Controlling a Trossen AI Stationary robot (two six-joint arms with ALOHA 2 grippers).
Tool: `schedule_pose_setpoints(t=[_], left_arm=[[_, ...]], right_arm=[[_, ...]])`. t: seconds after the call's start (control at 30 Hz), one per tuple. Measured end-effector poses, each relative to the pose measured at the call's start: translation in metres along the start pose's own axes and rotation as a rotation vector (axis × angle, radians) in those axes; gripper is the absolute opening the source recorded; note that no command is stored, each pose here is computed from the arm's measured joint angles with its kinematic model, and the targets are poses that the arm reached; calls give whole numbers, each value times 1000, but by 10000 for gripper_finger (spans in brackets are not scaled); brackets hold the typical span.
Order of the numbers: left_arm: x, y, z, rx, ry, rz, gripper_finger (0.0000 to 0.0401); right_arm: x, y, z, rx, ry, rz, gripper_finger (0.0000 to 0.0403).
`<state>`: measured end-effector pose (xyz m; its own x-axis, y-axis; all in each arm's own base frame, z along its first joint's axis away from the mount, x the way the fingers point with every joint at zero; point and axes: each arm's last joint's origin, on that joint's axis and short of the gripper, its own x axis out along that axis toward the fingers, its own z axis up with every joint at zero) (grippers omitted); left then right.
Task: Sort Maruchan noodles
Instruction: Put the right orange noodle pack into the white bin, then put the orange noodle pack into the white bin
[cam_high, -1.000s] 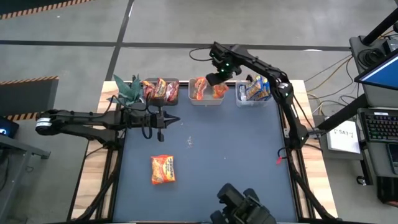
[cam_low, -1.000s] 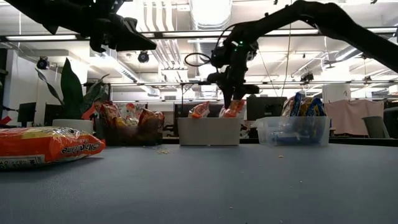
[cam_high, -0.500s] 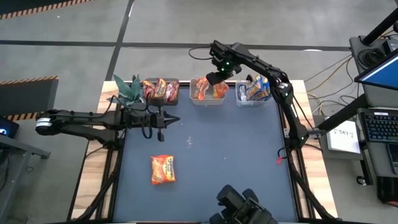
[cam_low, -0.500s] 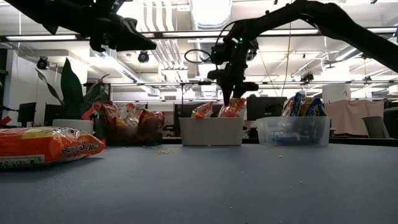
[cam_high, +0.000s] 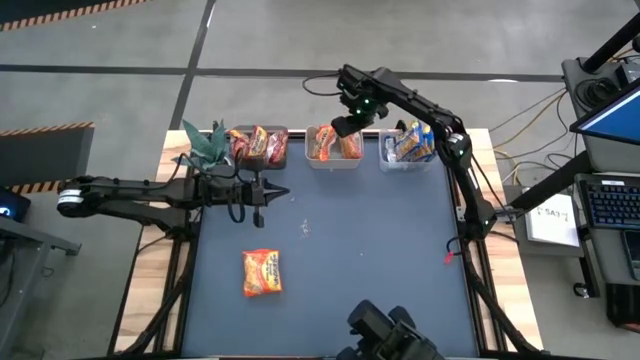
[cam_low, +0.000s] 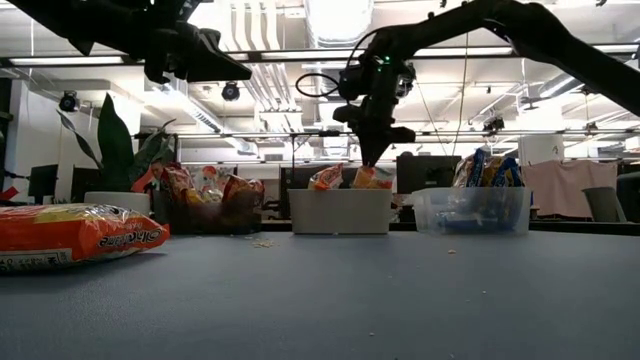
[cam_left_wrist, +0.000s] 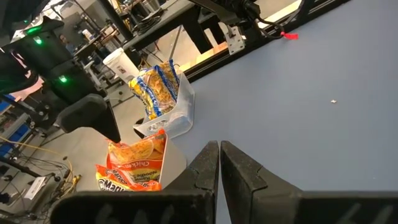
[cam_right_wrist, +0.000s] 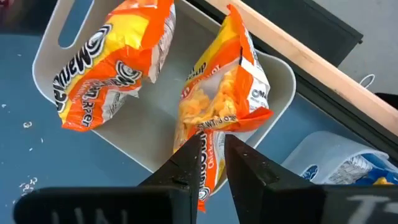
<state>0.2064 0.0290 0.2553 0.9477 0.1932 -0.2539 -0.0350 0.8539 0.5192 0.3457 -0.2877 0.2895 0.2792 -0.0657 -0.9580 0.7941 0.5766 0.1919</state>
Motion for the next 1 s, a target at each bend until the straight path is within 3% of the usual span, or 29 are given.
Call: schedule_pose_setpoints(t=[0.13, 0.27, 0.37, 0.6, 0.73, 1.0], left_arm=[[0, 0, 0, -13, 1, 0, 0], [1, -1, -1, -15, 14, -8, 0], [2, -2, -3, -18, 30, -18, 0], [4, -3, -5, -91, 47, -25, 0], [4, -4, -7, -186, 66, -32, 0], [1, -15, -15, -426, 185, -88, 0]], right_arm=[[-4, 1, -2, -1, 12, -3, 58], [-29, 7, -10, -37, -35, -19, 59], [-49, 19, -20, -118, -98, -45, 58], [-75, 75, -50, -374, -324, 66, 57], [-67, 102, -78, -512, -410, 128, 57], [-30, 126, -144, -728, -582, 248, 57]])
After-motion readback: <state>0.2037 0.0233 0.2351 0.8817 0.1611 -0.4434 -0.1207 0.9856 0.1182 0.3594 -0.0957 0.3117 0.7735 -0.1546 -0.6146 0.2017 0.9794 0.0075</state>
